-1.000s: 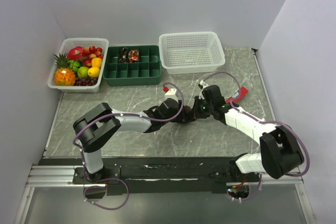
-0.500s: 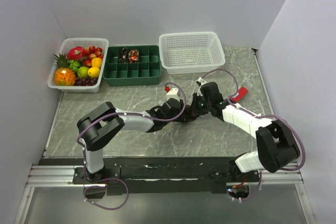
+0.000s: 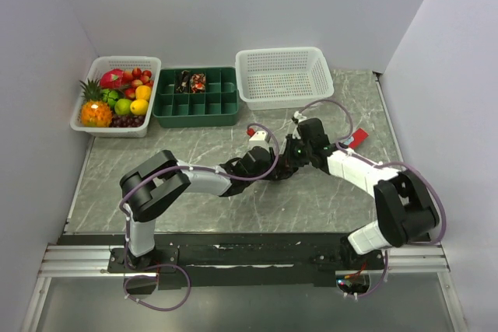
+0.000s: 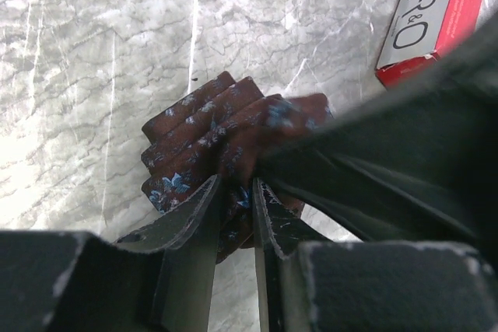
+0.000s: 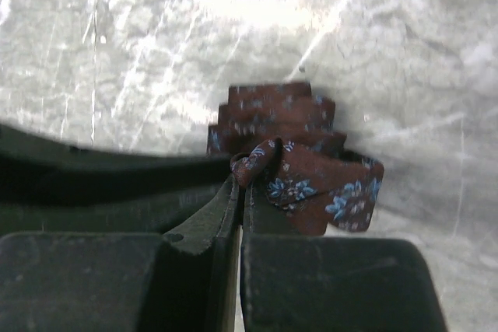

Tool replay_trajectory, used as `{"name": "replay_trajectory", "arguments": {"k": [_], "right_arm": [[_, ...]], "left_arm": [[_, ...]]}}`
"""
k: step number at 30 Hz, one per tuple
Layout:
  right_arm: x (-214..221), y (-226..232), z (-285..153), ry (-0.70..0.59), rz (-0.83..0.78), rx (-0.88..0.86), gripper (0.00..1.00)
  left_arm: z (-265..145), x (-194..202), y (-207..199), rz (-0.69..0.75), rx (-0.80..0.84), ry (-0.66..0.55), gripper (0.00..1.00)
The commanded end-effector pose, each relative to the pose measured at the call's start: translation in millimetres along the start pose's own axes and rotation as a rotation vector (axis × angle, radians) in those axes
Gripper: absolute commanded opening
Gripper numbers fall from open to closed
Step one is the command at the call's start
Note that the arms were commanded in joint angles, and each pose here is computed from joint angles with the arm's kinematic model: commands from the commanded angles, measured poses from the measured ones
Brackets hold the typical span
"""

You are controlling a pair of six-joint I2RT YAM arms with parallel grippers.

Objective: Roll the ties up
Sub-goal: Roll the tie at the center of the board.

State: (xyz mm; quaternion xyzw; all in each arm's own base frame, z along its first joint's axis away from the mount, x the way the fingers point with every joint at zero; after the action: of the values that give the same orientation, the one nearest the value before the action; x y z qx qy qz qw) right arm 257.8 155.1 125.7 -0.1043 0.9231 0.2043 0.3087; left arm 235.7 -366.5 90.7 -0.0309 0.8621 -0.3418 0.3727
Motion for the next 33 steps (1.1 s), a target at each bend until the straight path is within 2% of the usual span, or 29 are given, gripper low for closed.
{"name": "replay_trajectory", "arguments": {"k": [1,12,26,31,33], "right_arm": [[-15.2,15.5,10.9,0.013,-0.04,-0.097,0.0],[17.5,18.0,31.6,0.202,-0.059,0.001,0.0],[50.1,22.0,14.2,0.263,0.017,0.012,0.0],[64.1,18.8,15.1,0.289,0.047,0.036,0.0],[65.3,18.2,15.8,0.289,0.054,0.042,0.0]], "left_arm": [[-6.4,60.1,55.4,0.109,-0.194,0.233,0.28],[-13.5,54.3,54.4,0.091,-0.192,0.204,0.29],[-42.9,33.4,47.6,0.021,-0.186,0.113,0.3],[-56.0,31.3,48.7,-0.054,-0.18,0.093,0.28],[-61.9,27.7,47.6,-0.08,-0.164,0.067,0.25]]}}
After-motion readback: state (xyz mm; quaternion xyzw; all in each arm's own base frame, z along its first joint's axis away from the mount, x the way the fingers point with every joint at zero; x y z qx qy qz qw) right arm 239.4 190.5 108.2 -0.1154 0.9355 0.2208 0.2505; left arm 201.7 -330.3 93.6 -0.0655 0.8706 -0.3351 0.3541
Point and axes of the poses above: each gripper's point midway between its finger pads, its own z axis out along the fingers, its own y axis along the line the jaws close on, x = y × z, the point moved 8 cm from there along -z, back along the fingers, and after that the axes turned 9 degrees about -z, right-handed, at the moved point
